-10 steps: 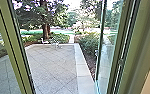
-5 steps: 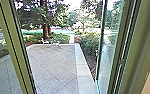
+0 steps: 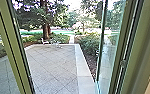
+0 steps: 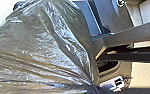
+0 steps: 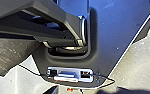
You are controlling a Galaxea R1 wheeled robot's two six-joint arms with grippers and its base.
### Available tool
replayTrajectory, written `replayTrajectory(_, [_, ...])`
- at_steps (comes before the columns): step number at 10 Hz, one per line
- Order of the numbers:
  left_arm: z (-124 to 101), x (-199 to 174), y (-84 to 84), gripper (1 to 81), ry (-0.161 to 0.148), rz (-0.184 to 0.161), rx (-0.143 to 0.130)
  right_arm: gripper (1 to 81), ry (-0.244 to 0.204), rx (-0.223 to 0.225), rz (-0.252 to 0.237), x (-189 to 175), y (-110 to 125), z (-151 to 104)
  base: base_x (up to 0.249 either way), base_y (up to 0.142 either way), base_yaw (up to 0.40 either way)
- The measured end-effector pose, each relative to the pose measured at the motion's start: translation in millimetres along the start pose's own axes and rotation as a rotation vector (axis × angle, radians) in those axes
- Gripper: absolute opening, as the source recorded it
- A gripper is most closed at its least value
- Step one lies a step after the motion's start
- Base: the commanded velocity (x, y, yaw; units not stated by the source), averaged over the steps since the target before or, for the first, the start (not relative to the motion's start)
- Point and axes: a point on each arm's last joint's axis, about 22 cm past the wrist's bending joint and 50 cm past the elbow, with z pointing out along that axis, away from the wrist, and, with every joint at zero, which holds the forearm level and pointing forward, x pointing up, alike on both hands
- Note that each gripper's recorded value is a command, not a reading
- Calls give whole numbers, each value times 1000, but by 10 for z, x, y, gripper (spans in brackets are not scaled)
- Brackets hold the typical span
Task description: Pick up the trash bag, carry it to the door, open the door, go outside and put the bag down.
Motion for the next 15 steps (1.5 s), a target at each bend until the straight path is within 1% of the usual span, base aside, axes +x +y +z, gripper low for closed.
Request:
replayTrajectory(1, [-1,115,-17,10,12,3,2,811,7,-4,-23,83,22,-10,86,0,0])
replayTrajectory(2, [1,185,-11,10,26,7,1,811,10,-6,-17,82,43,-12,86,0,0])
replayTrajectory(3, [1,133,-9,10,20,4,1,811,6,-2,-9,41,10,-3,88,0,0])
replayTrajectory(4, [1,74,-3,10,9,3,0,811,7,-3,-12,63,14,-4,89,0,0])
replayTrajectory(6, [2,105,-1,10,14,4,0,811,9,-2,-11,64,12,-4,89,0,0])
replayTrajectory(15, [1,102,-7,10,13,4,1,811,9,-2,-13,66,12,-4,89,0,0])
